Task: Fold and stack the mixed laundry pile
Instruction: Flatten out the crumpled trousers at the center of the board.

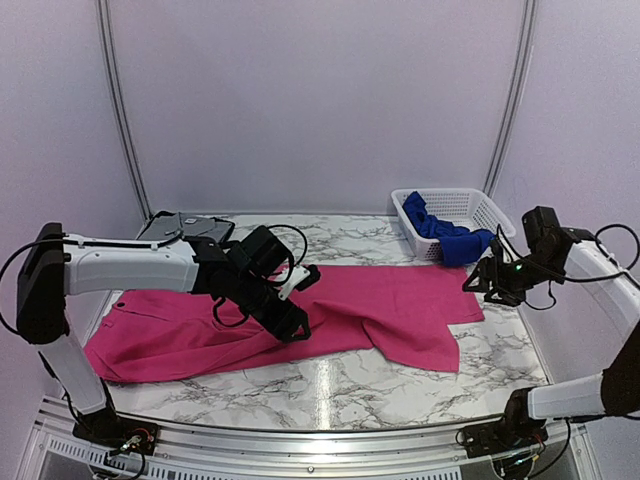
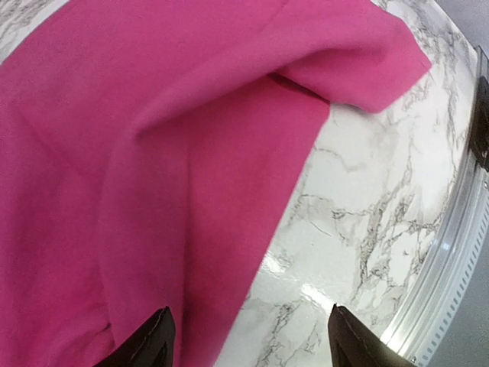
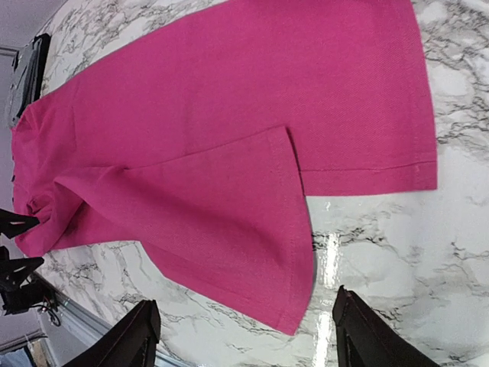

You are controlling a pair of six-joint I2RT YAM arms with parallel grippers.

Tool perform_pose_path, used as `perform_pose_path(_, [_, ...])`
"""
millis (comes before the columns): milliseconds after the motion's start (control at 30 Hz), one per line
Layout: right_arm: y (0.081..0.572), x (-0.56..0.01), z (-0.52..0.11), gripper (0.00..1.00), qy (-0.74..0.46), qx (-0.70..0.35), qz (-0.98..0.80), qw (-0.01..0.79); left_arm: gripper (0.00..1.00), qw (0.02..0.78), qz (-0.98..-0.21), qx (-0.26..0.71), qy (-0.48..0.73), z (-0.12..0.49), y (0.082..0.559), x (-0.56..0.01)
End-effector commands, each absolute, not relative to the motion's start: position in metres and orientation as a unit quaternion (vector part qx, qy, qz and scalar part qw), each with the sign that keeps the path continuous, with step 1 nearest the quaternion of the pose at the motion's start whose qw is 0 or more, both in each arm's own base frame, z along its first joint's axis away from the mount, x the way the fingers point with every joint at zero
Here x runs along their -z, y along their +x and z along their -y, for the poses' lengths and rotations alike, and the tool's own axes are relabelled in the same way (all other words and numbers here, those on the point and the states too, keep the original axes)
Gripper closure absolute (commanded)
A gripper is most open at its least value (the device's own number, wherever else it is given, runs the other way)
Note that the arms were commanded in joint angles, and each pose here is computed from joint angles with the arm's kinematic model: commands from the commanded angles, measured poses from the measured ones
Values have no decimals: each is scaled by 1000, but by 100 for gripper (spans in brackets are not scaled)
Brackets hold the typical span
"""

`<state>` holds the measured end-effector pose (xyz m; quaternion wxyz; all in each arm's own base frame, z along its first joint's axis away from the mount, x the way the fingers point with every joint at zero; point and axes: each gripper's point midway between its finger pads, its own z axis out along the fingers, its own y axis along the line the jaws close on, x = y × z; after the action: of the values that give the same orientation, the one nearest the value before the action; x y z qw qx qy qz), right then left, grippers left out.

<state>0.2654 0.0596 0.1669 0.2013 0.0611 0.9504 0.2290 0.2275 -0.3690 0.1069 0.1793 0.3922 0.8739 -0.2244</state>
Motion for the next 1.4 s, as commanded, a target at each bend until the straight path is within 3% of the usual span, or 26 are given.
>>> perform_pose_path(0, [284,-143,-77,27,60,-290,-941,164,28,228,-890,198,343,362,280,-121])
perform_pose_path(167, [293,-98,-79,34,75,-298,-946,104,23,210,-897,201,331,361,308,-108])
perform_pose_path(333, [313,-88,-78,44,56,-272,-953,118,23,199,-898,197,340,364,309,-96])
perform_pose_path(933, [360,-44,-100,47,-28,-162,-982,90,22,171,-902,189,347,368,308,-68])
perform_pose_path(1133, [350,-38,-122,65,-51,-198,-977,65,23,162,-902,189,351,367,306,-62])
perform_pose_path(1300, [338,-32,-126,69,-56,-211,-975,42,24,149,-904,188,355,366,302,-53])
perform_pose_path(1367, [335,-30,-126,79,-60,-210,-975,36,27,145,-903,191,356,367,300,-51])
